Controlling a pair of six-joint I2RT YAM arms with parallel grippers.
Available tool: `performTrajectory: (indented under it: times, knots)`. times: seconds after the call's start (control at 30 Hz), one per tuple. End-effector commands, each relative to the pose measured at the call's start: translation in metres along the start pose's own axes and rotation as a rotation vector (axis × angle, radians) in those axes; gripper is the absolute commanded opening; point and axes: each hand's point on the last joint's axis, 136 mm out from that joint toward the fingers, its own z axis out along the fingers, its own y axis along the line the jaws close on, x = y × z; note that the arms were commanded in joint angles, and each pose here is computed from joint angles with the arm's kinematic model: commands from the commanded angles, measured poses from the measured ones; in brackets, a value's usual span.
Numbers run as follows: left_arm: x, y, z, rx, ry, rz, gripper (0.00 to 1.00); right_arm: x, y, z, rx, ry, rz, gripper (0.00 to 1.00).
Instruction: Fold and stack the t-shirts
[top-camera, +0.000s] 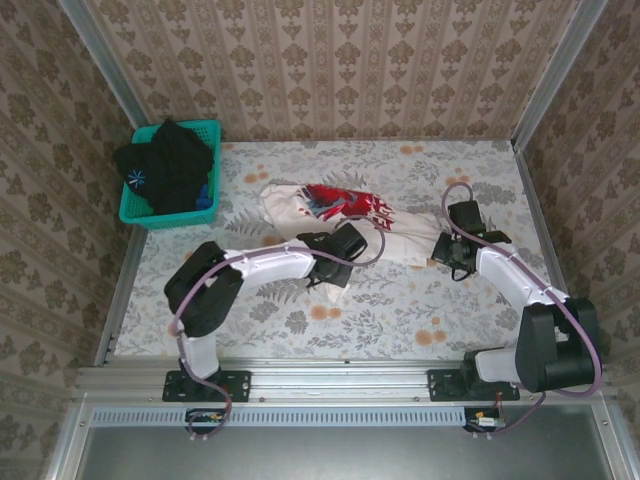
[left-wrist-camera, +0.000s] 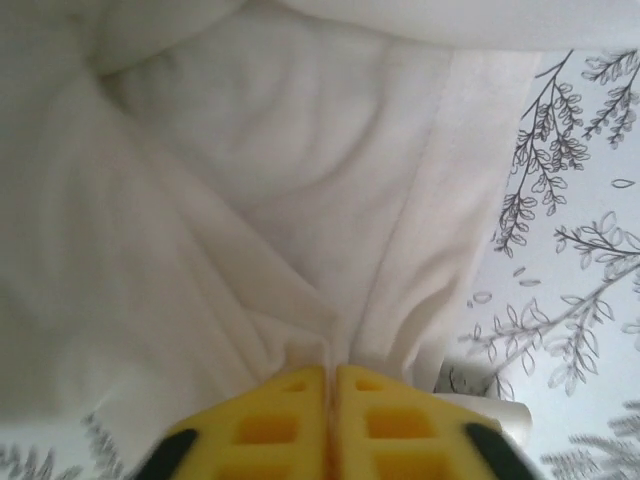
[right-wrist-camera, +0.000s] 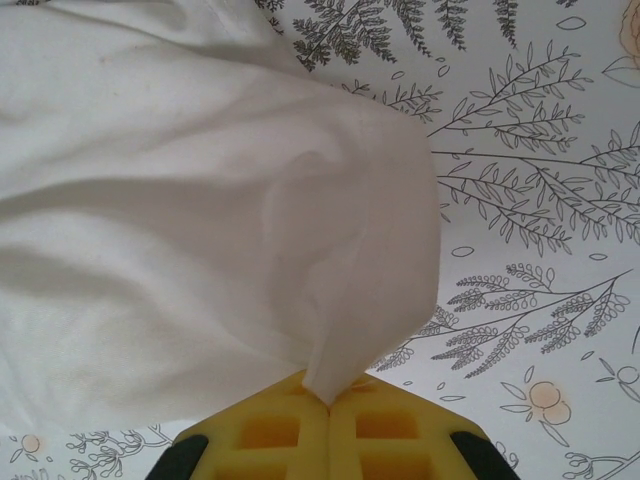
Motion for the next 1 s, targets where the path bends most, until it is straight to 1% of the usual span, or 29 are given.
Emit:
performTrajectory:
  times: [0.0,0.1,0.2,0.37,0.5,0.57,0.63,0.73,0.77,0.83,0.9,0.93,0.97]
  knots:
    - [0.0,0.022,-0.019,-0.05,-0.035,-0.056,0.0,-0.002,-0.001,-0.004,-0.018,-0.014,-0.007,0.05]
    - [0.006,0.035,-0.035,-0.052,-0.074,-0.082,0.01,-0.004,-0.002,-0.006,-0.016,-0.021,-0.009,0.05]
    - [0.017,0.049,-0.044,-0.031,-0.095,-0.146,0.0,-0.005,-0.004,-0.008,-0.012,-0.025,-0.007,0.05]
    - [0.046,0.093,-0.063,-0.085,-0.13,-0.267,0.0,-0.004,-0.008,-0.016,-0.005,-0.032,-0.003,0.03]
    - [0.053,0.133,-0.096,-0.114,-0.214,-0.355,0.0,-0.003,-0.004,-0.036,-0.053,-0.046,-0.002,0.0]
    - [0.043,0.151,-0.125,-0.121,-0.294,-0.359,0.0,-0.01,0.005,-0.059,-0.111,-0.088,-0.001,0.0]
    - [0.025,0.163,-0.158,-0.125,-0.386,-0.33,0.0,-0.019,0.015,-0.086,-0.179,-0.143,-0.006,0.0]
    - [-0.01,0.173,-0.216,-0.133,-0.538,-0.241,0.0,-0.037,0.034,-0.132,-0.272,-0.229,-0.036,0.0]
    - [-0.022,0.173,-0.236,-0.134,-0.587,-0.195,0.0,-0.044,0.04,-0.148,-0.297,-0.257,-0.055,0.0]
    - [-0.04,0.164,-0.258,-0.098,-0.659,-0.086,0.0,-0.056,0.048,-0.176,-0.327,-0.312,-0.081,0.0]
    - [-0.049,0.149,-0.261,-0.041,-0.699,0.021,0.0,-0.067,0.049,-0.191,-0.323,-0.356,-0.09,0.0]
    - [-0.051,0.139,-0.253,0.0,-0.706,0.071,0.0,-0.07,0.048,-0.192,-0.314,-0.365,-0.088,0.0]
    - [-0.049,0.13,-0.238,0.045,-0.693,0.102,0.0,-0.07,0.047,-0.187,-0.303,-0.362,-0.084,0.0]
